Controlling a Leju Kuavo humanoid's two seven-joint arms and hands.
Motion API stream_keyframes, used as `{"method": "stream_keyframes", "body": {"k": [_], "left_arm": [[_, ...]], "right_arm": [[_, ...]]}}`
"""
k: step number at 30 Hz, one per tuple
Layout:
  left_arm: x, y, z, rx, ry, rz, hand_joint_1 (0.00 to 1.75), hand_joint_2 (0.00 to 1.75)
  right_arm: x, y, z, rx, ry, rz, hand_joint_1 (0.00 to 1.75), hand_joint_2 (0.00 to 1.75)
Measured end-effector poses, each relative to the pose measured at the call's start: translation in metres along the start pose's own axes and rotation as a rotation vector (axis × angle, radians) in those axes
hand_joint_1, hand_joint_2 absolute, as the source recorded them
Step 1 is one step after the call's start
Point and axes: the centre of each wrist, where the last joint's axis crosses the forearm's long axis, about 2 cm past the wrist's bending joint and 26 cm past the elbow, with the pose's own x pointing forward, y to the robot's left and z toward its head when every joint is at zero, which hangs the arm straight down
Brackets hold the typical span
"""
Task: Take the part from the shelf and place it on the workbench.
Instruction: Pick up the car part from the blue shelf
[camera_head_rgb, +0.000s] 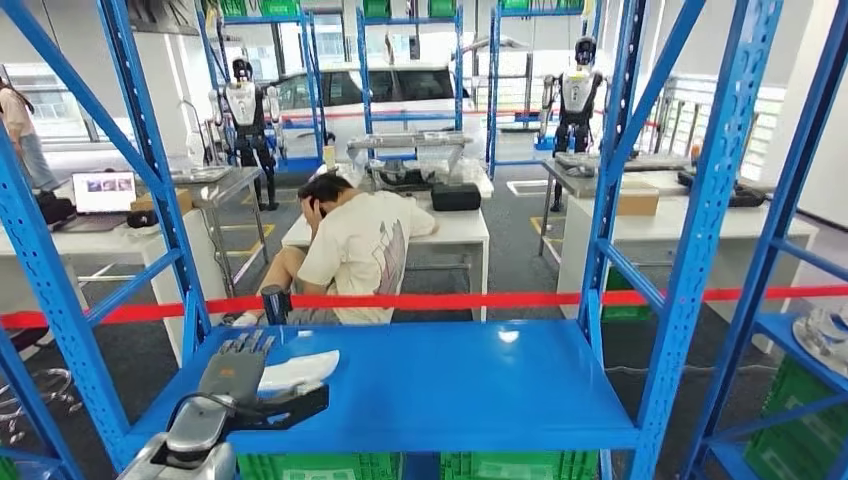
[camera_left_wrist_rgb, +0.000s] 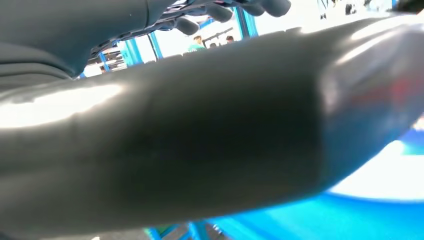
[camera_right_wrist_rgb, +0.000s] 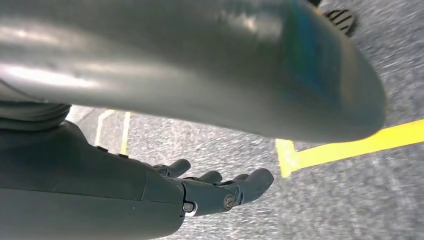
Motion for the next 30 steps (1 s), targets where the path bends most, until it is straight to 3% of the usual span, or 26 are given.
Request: {"method": "stream_keyframes", "body": {"k": [30], "left_arm": [[-0.006, -0.015, 0.002, -0.024, 0.043, -0.004, 0.0, 0.0]], "right_arm": [[0.001, 0.001, 0.0, 0.014, -0.012, -0.011, 0.0, 0.0]]}}
